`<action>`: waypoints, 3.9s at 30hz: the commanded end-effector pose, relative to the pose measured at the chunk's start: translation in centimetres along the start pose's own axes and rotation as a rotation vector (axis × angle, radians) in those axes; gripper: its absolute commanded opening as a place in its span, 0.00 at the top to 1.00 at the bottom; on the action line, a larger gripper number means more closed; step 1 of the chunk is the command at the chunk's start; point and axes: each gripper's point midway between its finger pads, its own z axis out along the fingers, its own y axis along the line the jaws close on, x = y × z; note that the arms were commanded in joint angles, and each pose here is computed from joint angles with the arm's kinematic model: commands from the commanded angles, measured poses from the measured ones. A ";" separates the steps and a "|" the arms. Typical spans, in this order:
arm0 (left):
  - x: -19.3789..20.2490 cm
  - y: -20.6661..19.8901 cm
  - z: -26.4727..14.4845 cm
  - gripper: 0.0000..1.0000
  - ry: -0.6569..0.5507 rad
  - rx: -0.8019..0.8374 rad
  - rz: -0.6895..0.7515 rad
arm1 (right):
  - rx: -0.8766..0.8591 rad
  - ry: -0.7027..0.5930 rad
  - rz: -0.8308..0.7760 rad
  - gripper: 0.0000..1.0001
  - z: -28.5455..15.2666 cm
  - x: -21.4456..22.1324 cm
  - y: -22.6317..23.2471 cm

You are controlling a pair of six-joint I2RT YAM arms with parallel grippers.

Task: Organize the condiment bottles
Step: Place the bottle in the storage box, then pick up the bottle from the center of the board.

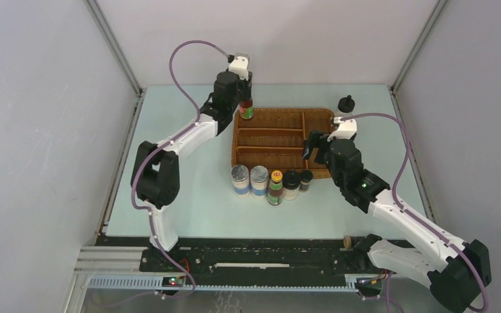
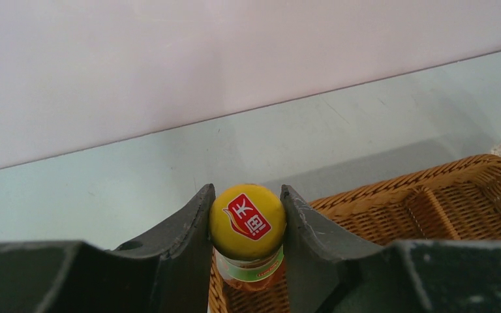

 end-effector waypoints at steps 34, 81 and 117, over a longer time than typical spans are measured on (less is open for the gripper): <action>-0.5 -1.0 1.5 1.00 -0.159 0.065 -0.103 | 0.012 -0.027 0.018 0.09 1.5 0.7 0.4; -5.1 -4.3 -5.1 0.18 -0.178 0.068 -0.052 | -0.115 0.011 -0.061 0.07 -2.1 -0.8 2.5; -1.9 -6.1 -30.2 0.17 -0.140 0.037 -0.255 | -0.644 -0.045 -0.316 0.10 -13.4 4.3 11.5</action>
